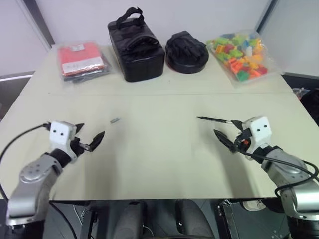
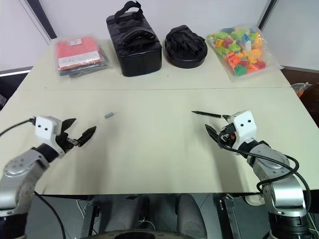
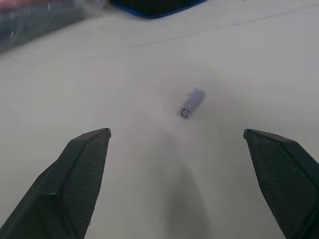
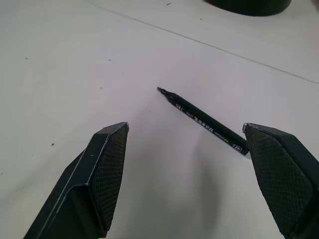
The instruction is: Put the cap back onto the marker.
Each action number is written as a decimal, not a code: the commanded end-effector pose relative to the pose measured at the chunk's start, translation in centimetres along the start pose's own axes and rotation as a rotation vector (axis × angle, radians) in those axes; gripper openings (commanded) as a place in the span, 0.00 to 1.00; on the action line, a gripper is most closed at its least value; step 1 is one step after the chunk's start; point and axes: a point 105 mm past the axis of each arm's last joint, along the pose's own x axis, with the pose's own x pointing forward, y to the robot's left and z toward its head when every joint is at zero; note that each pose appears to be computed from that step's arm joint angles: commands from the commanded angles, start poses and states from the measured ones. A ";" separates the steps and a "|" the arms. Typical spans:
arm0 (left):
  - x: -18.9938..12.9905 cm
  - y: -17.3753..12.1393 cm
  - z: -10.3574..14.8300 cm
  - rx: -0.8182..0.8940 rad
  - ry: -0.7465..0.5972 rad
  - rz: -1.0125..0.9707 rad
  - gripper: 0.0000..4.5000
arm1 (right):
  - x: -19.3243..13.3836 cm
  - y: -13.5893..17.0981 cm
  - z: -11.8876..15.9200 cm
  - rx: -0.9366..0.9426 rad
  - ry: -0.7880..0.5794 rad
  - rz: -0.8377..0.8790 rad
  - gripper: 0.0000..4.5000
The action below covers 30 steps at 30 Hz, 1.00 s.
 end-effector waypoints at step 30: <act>2.7 -9.1 6.1 0.193 -0.029 -0.982 1.00 | 7.6 -5.0 0.8 -0.311 0.107 0.498 0.85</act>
